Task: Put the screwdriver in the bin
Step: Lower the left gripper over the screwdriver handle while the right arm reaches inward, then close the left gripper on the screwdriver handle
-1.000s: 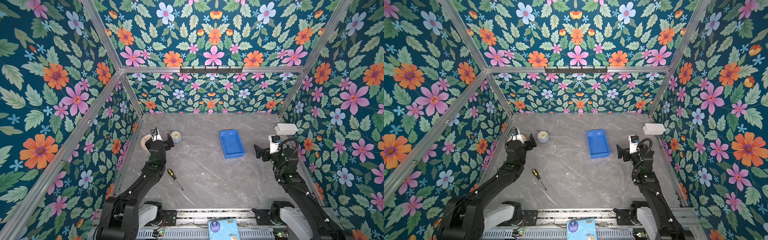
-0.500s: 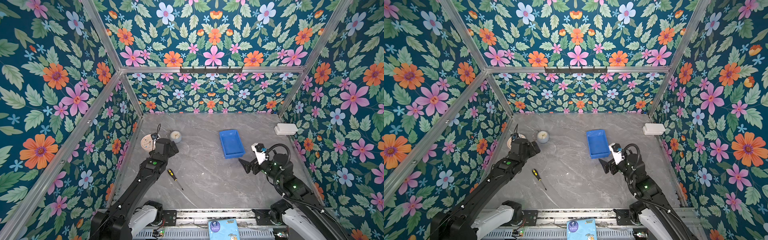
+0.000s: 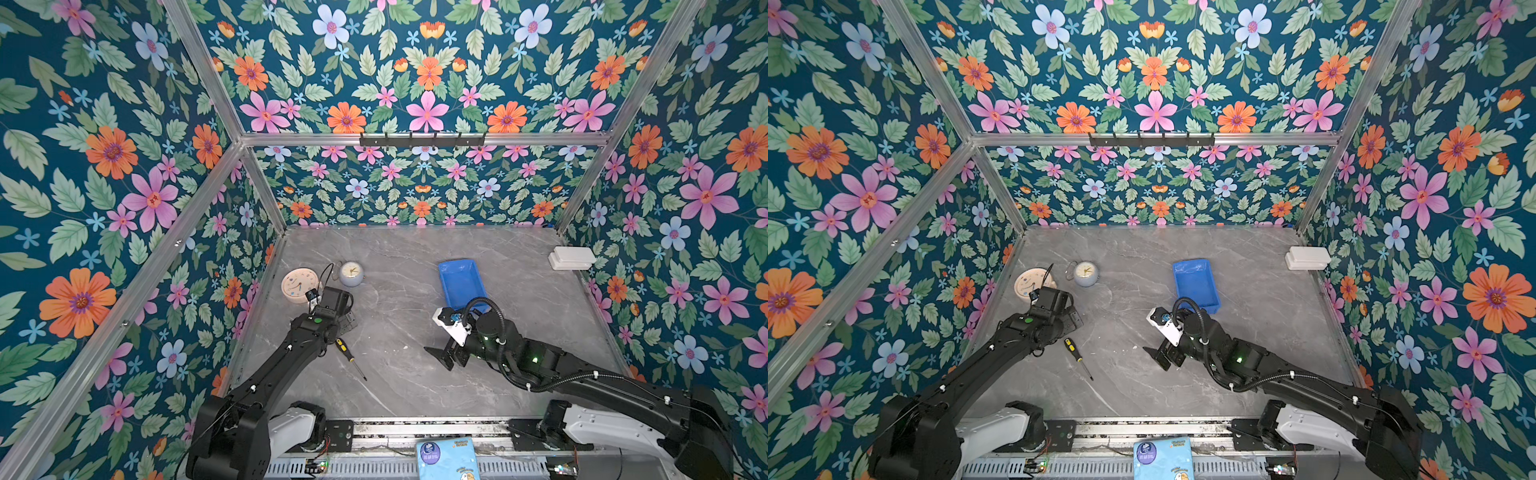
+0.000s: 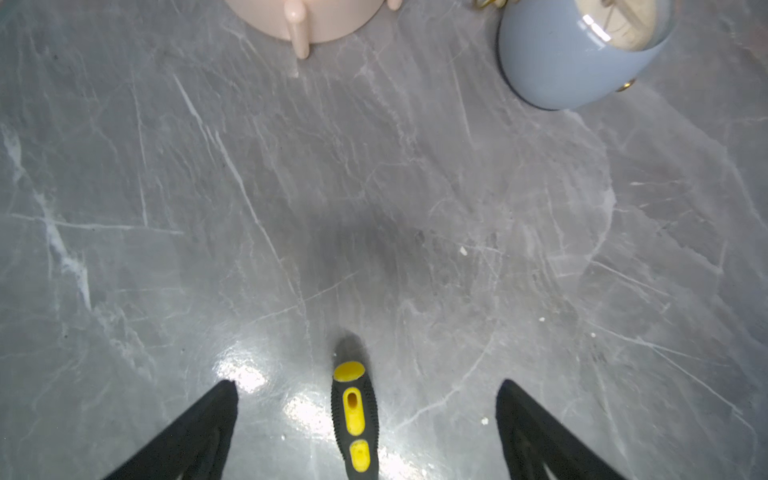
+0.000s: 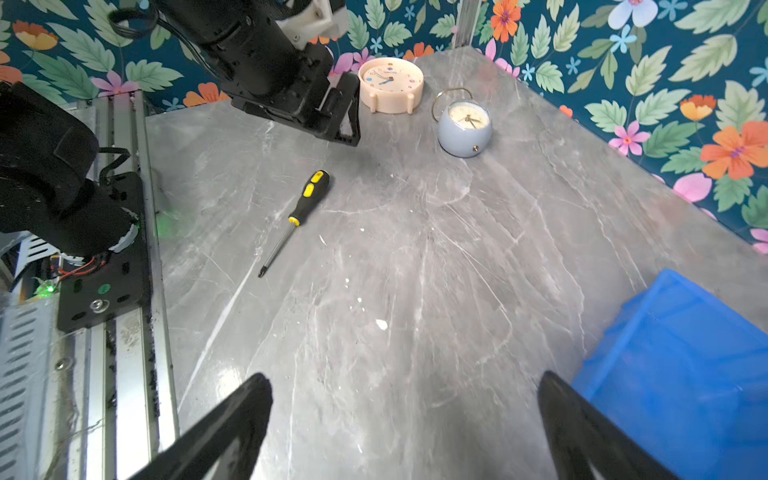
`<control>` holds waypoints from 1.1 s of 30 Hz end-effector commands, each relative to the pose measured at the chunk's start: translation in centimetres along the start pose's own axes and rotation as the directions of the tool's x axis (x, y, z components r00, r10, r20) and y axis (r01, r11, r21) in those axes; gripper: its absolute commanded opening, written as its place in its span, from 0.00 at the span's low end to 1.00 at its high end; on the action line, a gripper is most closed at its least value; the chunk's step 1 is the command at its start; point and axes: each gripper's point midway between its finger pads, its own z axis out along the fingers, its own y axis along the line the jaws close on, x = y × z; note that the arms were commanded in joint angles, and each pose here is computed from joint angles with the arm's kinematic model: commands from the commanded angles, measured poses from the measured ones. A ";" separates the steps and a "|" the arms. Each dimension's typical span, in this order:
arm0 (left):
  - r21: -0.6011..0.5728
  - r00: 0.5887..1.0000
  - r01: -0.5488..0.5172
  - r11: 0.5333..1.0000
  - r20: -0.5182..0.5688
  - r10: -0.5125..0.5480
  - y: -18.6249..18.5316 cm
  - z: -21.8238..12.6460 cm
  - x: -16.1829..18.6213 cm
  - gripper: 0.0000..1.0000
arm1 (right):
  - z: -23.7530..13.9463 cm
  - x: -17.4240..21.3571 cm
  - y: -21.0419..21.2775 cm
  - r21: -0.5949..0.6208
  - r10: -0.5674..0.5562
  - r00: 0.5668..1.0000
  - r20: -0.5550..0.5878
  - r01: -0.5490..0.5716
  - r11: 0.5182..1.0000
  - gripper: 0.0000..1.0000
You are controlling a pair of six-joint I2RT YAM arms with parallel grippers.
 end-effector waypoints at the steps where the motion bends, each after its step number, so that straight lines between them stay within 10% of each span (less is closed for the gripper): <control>1: -0.025 0.999 0.030 0.999 -0.034 -0.031 0.6 0.6 0.8 0.94 | 0.5 -2.1 0.9 -0.038 -0.051 0.997 0.065 0.054 0.998 0.99; 33: -0.047 0.973 0.126 0.991 -0.188 -0.132 1.3 4.7 5.4 0.37 | 1.4 -1.4 3.0 -0.170 -0.100 0.995 0.013 0.101 0.980 0.99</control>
